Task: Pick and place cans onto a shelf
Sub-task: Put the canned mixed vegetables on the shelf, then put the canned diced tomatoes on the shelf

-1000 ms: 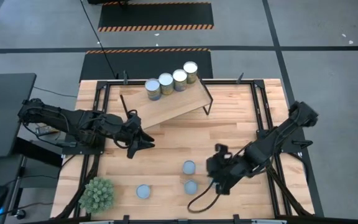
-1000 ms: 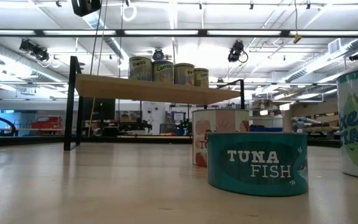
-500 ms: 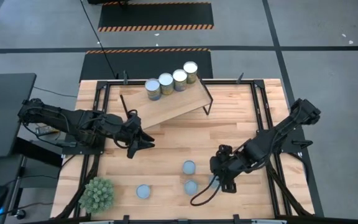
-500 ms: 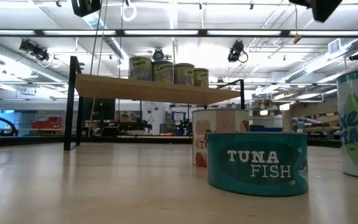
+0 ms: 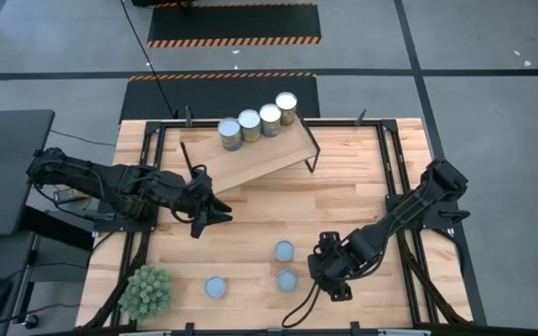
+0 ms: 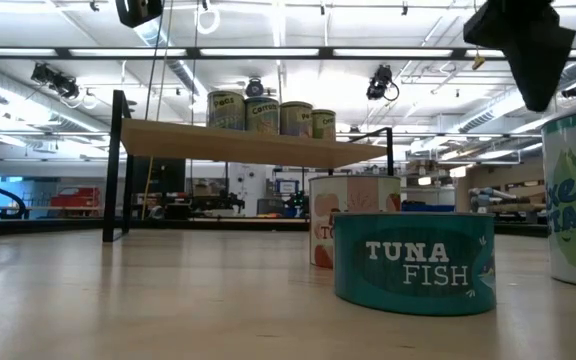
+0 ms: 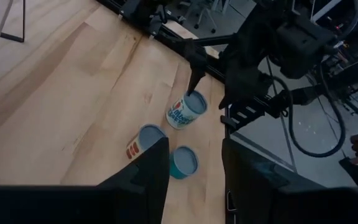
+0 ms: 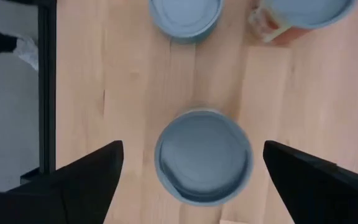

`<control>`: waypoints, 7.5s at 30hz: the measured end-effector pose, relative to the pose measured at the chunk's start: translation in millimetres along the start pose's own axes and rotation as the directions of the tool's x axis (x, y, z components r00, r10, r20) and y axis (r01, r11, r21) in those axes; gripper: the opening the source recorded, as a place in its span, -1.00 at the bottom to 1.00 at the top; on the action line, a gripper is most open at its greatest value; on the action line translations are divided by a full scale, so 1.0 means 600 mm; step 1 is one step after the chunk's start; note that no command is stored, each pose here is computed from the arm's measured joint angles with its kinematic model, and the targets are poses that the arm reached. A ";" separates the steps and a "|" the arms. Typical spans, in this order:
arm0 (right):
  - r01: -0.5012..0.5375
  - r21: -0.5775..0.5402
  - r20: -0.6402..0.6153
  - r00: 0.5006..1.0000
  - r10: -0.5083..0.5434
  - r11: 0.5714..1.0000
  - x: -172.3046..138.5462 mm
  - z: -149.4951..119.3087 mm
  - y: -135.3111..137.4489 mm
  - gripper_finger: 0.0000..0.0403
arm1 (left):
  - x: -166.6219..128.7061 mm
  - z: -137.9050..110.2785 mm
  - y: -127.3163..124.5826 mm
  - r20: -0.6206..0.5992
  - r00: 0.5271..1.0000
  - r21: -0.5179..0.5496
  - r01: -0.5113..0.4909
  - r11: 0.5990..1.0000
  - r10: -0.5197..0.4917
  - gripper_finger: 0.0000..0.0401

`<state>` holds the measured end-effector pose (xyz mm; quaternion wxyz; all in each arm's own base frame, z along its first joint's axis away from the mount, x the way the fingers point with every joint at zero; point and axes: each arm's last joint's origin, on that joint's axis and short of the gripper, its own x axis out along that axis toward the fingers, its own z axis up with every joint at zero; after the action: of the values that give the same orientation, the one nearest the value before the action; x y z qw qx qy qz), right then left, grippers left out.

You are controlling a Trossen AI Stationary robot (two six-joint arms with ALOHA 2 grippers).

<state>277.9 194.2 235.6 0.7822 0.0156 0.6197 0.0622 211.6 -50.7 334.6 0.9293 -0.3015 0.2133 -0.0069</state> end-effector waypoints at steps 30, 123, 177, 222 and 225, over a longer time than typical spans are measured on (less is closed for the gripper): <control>-0.001 0.041 0.011 1.000 0.001 0.999 0.109 -0.027 -0.035 0.74 | 0.000 -0.001 0.001 -0.004 1.000 0.001 -0.014 1.000 0.014 -0.24; 0.315 0.165 0.174 0.924 -0.342 0.935 -0.248 0.096 -0.551 0.93 | -0.051 0.073 0.074 0.350 0.877 0.290 -0.436 0.852 0.330 -0.24; 0.102 -0.188 0.325 0.945 -0.036 0.977 -0.018 0.149 -0.216 0.98 | -0.046 0.046 0.078 0.150 0.943 0.328 -0.331 0.885 0.297 -0.24; 0.061 -0.391 0.466 0.873 0.140 0.918 0.143 0.054 -0.193 0.76 | -0.048 0.035 0.086 0.081 0.936 0.323 -0.350 0.879 0.343 -0.24; 0.065 -0.379 0.467 0.875 0.130 0.923 0.143 0.055 -0.201 0.67 | -0.047 0.035 0.086 0.080 0.936 0.323 -0.350 0.879 0.343 -0.24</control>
<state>338.6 86.4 148.1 0.8984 -0.1118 0.3801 0.1893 188.1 7.1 332.0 0.9550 -0.0974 0.2499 0.1267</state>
